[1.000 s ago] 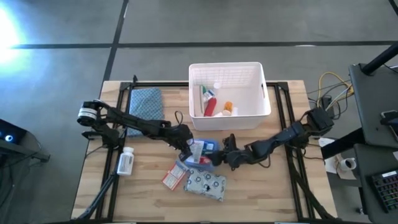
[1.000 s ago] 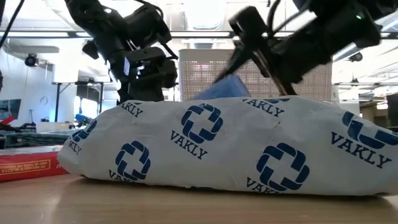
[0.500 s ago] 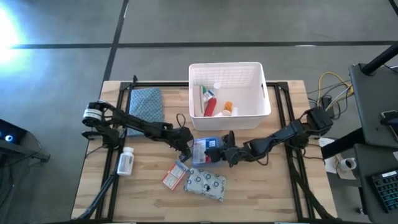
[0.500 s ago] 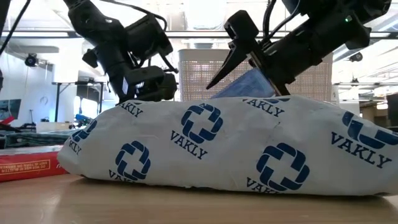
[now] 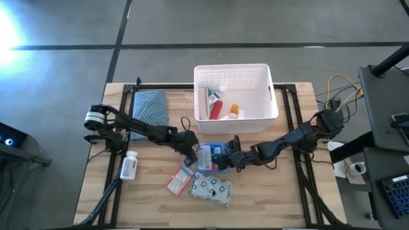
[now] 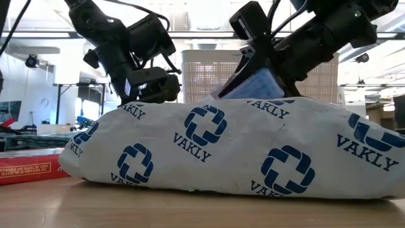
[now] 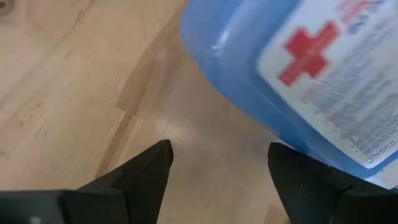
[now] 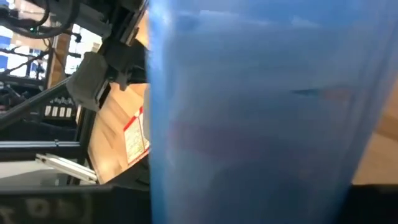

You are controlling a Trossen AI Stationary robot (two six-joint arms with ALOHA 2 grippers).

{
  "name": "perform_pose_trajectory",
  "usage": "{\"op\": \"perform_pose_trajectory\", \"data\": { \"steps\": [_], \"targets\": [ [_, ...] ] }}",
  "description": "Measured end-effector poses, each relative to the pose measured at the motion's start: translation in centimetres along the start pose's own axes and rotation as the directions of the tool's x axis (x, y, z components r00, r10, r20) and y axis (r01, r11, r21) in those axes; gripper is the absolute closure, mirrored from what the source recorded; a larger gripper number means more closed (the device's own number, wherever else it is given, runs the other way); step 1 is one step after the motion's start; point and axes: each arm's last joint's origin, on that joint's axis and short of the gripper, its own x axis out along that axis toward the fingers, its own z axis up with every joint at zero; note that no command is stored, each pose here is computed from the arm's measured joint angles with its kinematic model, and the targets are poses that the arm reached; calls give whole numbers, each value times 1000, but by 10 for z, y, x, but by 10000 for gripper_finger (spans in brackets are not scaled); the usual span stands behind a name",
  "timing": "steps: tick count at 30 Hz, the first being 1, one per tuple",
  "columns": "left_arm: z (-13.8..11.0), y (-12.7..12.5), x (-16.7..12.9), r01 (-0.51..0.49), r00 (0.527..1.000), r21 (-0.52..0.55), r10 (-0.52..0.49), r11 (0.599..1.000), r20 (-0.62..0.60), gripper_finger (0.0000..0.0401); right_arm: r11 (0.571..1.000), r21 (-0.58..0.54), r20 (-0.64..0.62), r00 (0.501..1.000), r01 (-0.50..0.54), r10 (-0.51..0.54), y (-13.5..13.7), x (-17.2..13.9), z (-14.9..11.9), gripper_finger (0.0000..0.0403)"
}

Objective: Pick & place medical supplies in basket/bin
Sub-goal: Put the blue first aid kit into the white bin

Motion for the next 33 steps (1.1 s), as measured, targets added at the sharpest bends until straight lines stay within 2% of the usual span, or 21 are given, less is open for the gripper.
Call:
{"op": "perform_pose_trajectory", "data": {
  "steps": [6, 9, 12, 18, 22, 25, 27, 29, 33],
  "targets": [
    [6, -8, -34, 31, 998, -31, -29, 999, 60, 168, 997, -79, 3, 1000, -10, 11, 6, -11, 5, 252],
    [4, -11, -59, 35, 998, -51, -32, 998, 61, 177, 991, -115, 9, 998, -62, 63, 16, -22, 9, 252],
    [4, -17, -90, 86, 989, -64, -78, 994, 122, 183, 979, -169, 15, 993, -115, 119, 27, -35, 15, 252],
    [4, -24, -150, 218, 933, -34, -197, 975, 302, 187, 931, -257, 52, 958, -260, 282, 61, -75, 35, 252],
    [2, -24, -178, 231, 887, -44, -191, 972, 420, 187, 895, -332, 129, 926, -297, 355, 82, -106, 53, 252],
    [1, -23, -190, 242, 858, -41, -194, 969, 475, 187, 909, -348, 287, 897, -229, 336, 96, -131, 74, 246],
    [0, -23, -194, 249, 851, -37, -200, 968, 485, 187, 940, -320, 390, 889, -116, 242, 97, -143, 91, 240],
    [-1, -23, -196, 251, 850, -36, -202, 967, 486, 187, 961, -276, 431, 894, 2, 122, 92, -149, 109, 238],
    [0, -23, -193, 246, 854, -39, -198, 968, 481, 187, 963, -185, 482, 872, 198, -86, 82, -155, 145, 238]
  ]
}}
